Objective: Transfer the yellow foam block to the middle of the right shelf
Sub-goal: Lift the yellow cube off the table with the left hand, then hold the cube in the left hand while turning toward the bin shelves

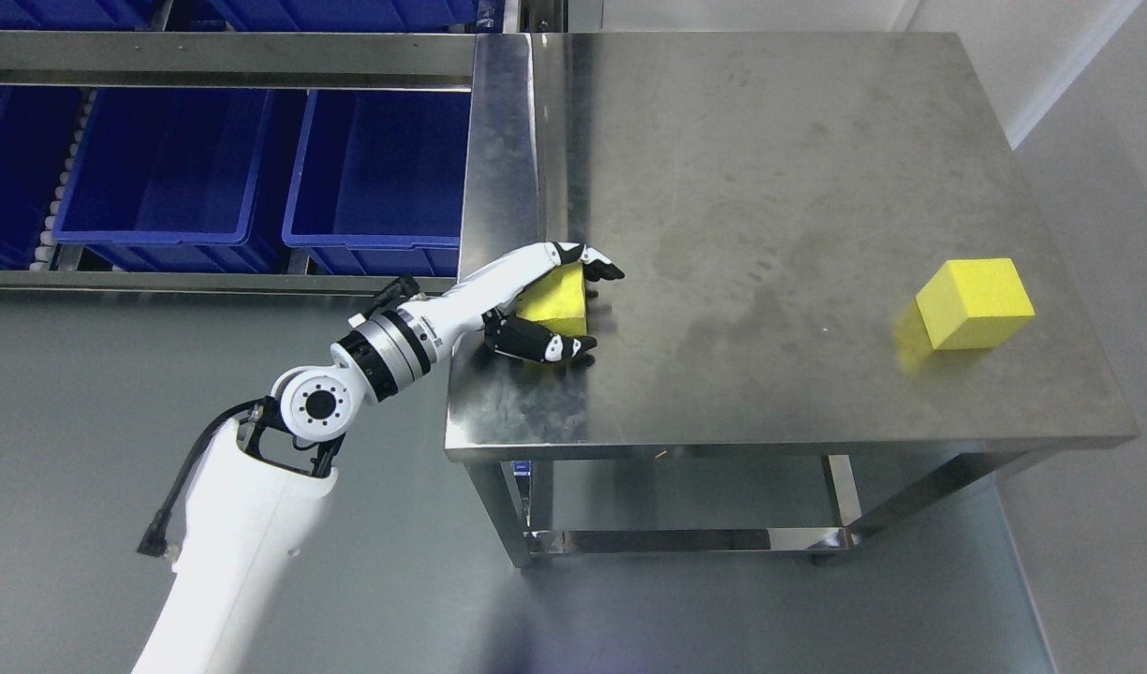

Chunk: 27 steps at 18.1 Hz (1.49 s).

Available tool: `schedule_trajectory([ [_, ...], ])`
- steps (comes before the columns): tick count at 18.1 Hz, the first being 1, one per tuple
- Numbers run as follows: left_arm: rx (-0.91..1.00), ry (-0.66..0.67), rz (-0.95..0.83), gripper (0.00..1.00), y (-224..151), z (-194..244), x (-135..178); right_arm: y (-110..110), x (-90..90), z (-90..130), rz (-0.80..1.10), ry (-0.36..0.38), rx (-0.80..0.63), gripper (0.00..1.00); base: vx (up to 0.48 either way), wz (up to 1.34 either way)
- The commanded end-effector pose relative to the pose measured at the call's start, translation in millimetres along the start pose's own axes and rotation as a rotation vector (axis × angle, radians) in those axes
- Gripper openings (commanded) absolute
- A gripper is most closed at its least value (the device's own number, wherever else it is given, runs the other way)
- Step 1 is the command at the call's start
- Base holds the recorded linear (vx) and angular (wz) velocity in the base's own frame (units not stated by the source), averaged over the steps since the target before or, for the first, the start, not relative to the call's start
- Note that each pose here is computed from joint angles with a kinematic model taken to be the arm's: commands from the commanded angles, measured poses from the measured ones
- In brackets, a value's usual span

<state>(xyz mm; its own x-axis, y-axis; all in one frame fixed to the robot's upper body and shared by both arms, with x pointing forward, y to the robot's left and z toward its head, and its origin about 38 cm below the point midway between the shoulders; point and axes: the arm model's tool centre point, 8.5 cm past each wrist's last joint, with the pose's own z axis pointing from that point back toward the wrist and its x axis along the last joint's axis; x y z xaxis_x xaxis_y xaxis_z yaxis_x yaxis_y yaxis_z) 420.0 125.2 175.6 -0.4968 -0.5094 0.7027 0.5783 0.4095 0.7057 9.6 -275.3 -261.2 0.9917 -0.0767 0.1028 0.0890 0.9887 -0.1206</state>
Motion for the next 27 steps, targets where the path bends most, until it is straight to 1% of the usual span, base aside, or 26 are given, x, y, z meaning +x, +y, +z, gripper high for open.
schedule_trajectory([
  [1, -0.111, 0.025, 0.005, 0.16, -18, -2, -5, -11, 6.0, -1, 0.004, -0.017, -0.017, 1.00, 0.013, 0.00],
  [3, -0.095, 0.027, 0.002, 0.08, -10, 0, -6, -11, 6.0, -1, 0.004, -0.017, -0.017, 1.00, 0.012, 0.00],
  [4, -0.083, 0.029, -0.001, 0.06, -5, 1, -7, -11, 6.1, -1, 0.004, -0.018, -0.017, 1.00, 0.000, 0.00],
  [8, 0.055, 0.035, 0.000, 0.02, 42, 20, -14, -11, 6.0, -1, 0.004, -0.017, -0.017, 1.00, -0.001, 0.00],
  [9, 0.104, 0.029, 0.013, 0.02, 54, 28, -16, -11, 6.0, -1, 0.004, -0.017, -0.017, 1.00, -0.005, -0.01],
  [10, 0.177, -0.004, 0.024, 0.01, 67, 36, -16, -11, 6.0, -1, 0.004, -0.017, -0.017, 1.00, -0.020, -0.08],
  [13, 0.390, -0.069, 0.084, 0.00, 77, 51, -16, -11, 6.0, -1, 0.004, -0.017, -0.017, 1.00, -0.025, -0.10],
  [15, 0.536, -0.078, 0.053, 0.00, 86, 74, -26, -11, 6.0, -1, 0.004, -0.017, -0.017, 1.00, -0.025, -0.09],
  [18, 0.743, -0.131, 0.029, 0.00, 84, 99, -31, -11, 6.0, -1, 0.004, -0.017, -0.017, 1.00, -0.006, 0.03],
  [19, 0.795, -0.151, 0.077, 0.00, 82, 105, -35, -11, 6.0, -1, 0.004, -0.017, -0.017, 1.00, 0.016, 0.07],
  [25, 0.900, -0.254, 0.367, 0.00, 55, 126, -52, -11, 6.0, -1, 0.004, -0.017, -0.017, 1.00, 0.001, 0.04],
  [27, 0.947, -0.275, 0.414, 0.00, 46, 135, -56, -11, 6.0, -1, 0.004, -0.017, -0.017, 1.00, -0.023, 0.14],
])
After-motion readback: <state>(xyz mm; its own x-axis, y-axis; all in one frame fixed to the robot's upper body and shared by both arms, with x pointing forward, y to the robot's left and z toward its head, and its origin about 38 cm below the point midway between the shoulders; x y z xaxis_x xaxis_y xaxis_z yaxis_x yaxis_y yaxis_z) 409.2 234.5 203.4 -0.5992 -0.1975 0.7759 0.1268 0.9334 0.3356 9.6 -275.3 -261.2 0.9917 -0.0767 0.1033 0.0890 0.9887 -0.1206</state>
